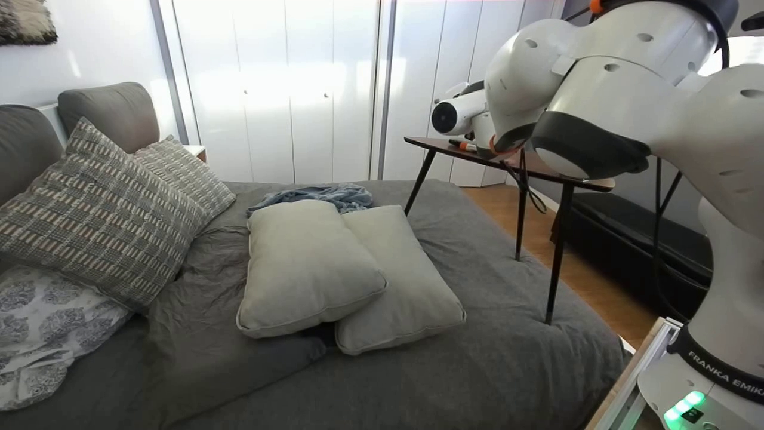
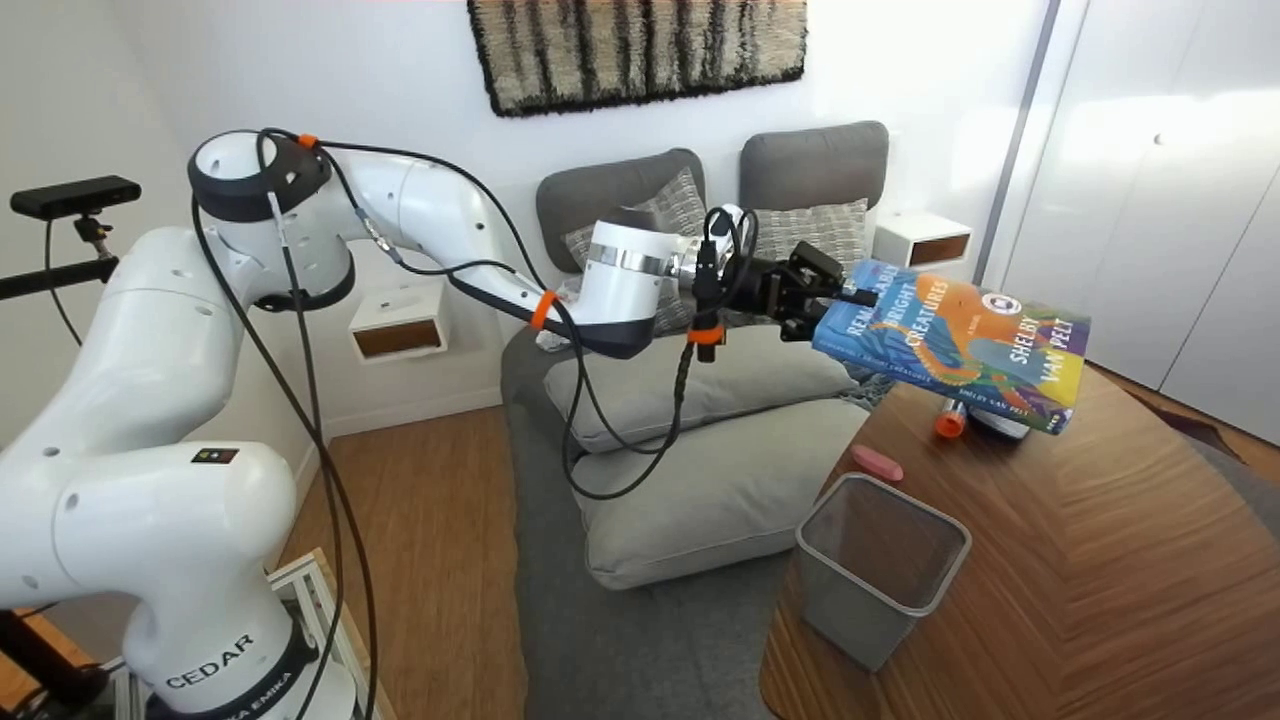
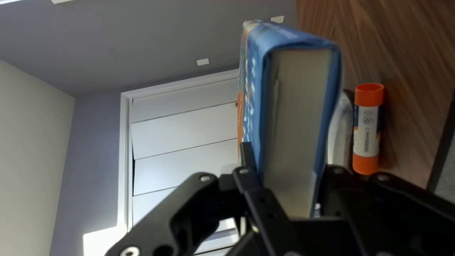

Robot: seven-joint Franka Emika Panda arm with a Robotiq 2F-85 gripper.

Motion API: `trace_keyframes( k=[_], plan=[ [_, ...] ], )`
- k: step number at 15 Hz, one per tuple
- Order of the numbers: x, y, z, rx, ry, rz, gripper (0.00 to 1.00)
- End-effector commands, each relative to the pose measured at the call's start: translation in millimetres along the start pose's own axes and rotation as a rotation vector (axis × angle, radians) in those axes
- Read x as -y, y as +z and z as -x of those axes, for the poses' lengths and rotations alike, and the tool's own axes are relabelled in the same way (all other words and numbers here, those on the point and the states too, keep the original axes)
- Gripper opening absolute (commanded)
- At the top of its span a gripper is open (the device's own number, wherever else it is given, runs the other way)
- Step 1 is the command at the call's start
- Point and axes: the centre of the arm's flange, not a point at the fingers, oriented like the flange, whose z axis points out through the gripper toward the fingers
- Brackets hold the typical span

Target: Remove the book from the pillow and put it on the table

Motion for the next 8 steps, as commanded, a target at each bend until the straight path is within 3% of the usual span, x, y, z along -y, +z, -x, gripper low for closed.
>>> trace_keyframes(
  k=[1, 4, 8],
  plan=[
    [8, -3, -3, 0.008, 0.004, -0.03, 0.11],
    [2, 12, 1, 0.015, -0.03, -0.006, 0.11],
    [-39, 47, 18, 0.043, -0.069, 0.035, 0.11]
  ],
)
